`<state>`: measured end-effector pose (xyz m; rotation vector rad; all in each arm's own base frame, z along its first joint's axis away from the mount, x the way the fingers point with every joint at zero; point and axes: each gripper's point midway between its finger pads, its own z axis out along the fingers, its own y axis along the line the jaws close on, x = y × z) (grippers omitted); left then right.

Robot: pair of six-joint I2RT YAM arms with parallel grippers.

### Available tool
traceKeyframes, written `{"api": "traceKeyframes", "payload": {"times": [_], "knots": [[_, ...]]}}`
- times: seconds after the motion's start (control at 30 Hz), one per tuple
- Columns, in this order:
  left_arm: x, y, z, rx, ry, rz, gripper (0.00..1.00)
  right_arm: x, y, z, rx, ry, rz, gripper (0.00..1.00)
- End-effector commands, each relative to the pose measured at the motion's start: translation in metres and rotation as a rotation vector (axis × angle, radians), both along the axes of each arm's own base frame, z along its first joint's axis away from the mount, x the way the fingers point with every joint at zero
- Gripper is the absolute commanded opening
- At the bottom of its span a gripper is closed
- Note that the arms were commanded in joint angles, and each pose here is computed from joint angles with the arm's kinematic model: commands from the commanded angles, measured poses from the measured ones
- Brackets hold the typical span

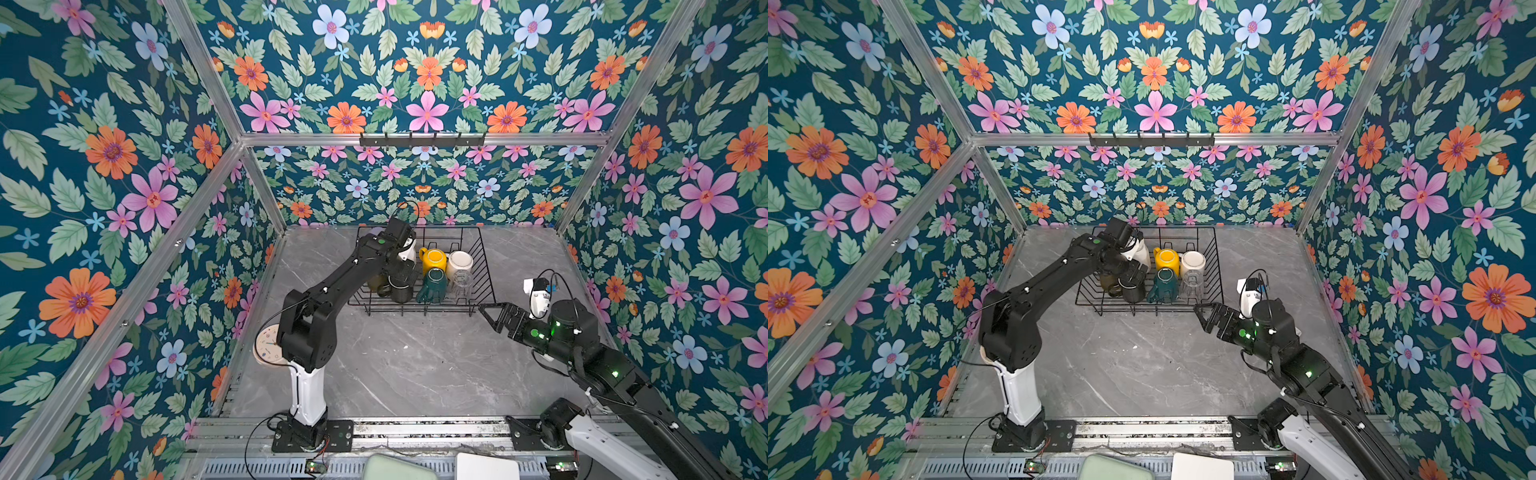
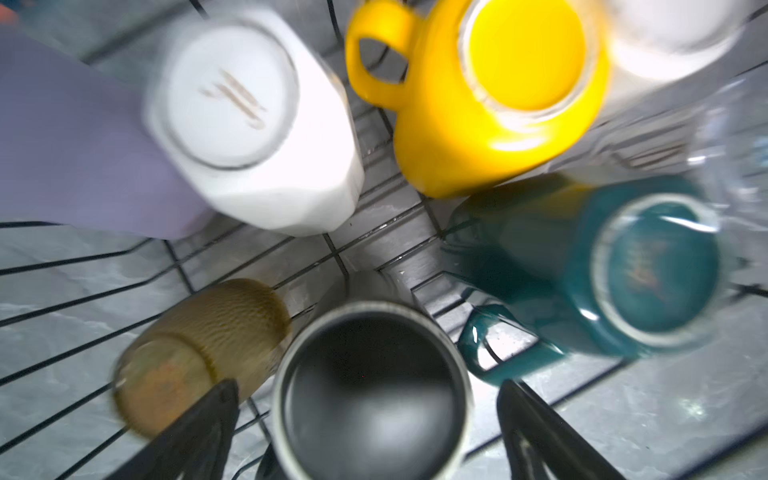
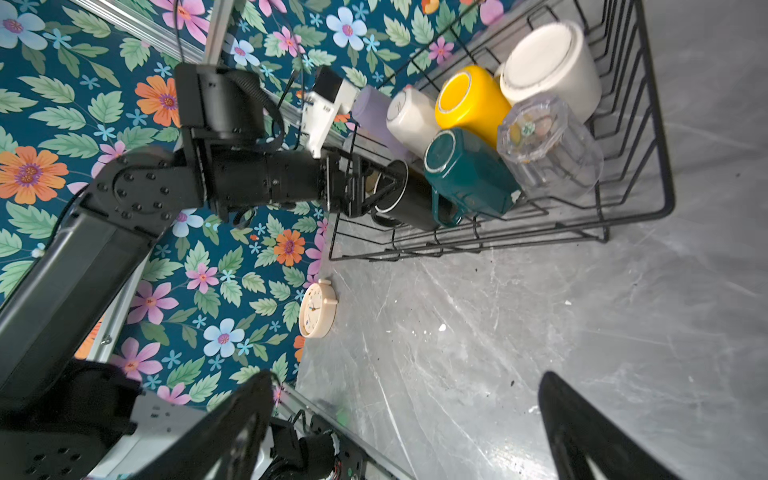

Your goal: Load the cups into the dish rack

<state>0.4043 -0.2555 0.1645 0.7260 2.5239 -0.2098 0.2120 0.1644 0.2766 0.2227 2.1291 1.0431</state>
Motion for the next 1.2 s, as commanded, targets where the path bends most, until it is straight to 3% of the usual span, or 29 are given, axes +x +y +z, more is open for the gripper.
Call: {"api": "traceKeyframes", "payload": {"times": [0.0,0.27,0.4,0.6,0.73,1.0,1.17], "knots": [[0.016,0.003,0.041,-0.108,-0.187,0.054,0.99,0.010,-0.015,-0.002,-0.150,-0.055,-0.029,0.99],[-0.010,0.071,0.120,-0.278,-0.637,0.256,1.00,0.066,-0.069,-0.018,-0.323,-0.096,-0.194,0.99],[-0.031,0.128,0.126,-0.309,-0.819,0.421,1.00,0.092,-0.119,-0.050,-0.427,-0.065,-0.341,0.99],[-0.052,0.208,0.080,-0.251,-0.949,0.648,1.00,0.109,-0.161,-0.088,-0.650,-0.138,-0.467,0.99],[-0.064,0.244,0.044,-0.233,-0.952,0.772,1.00,0.116,-0.178,-0.109,-0.766,-0.193,-0.525,0.99],[-0.080,0.273,0.002,-0.117,-1.014,0.823,1.00,0.139,-0.184,-0.148,-0.843,-0.253,-0.534,0.99],[-0.065,0.263,-0.010,-0.104,-1.038,0.744,1.00,0.150,-0.174,-0.155,-0.843,-0.317,-0.482,0.99]]}}
